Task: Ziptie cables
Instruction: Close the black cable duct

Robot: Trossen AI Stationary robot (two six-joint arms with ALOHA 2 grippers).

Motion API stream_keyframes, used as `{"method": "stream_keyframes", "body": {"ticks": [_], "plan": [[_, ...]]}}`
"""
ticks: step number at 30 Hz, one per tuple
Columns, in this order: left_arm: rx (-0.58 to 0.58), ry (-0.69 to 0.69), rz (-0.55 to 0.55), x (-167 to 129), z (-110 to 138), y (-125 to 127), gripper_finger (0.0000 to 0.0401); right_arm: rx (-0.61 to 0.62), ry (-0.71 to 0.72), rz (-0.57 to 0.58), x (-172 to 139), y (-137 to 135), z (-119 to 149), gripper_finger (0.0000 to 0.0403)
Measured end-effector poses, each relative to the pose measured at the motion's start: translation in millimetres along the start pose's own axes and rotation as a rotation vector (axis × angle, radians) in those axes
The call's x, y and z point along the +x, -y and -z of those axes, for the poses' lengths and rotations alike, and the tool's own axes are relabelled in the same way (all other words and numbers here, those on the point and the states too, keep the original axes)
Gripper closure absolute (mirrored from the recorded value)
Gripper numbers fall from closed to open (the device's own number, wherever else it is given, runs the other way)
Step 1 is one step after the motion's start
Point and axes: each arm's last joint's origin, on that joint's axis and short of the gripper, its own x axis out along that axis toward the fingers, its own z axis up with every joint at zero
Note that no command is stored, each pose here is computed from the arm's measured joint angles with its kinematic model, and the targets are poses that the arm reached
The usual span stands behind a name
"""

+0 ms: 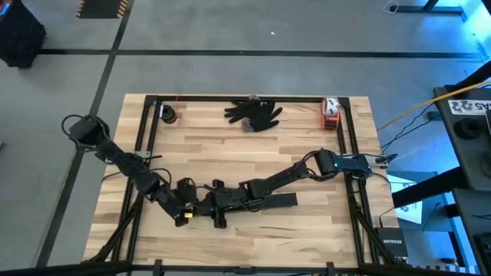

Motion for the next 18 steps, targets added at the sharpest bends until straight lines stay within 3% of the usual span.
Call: {"method": "stream_keyframes", "body": {"ticks": [8, 18], "plan": [[0.016, -0.086, -0.030, -23, -16, 9, 0.0164, 0.001, -0.002, -0.007, 0, 1, 0, 0.0173], [-0.106, -0.182, -0.025, -57, -28, 16, 0.0164, 0.009, 0.005, 0.005, 1, 4, -4, 0.0173]]}}
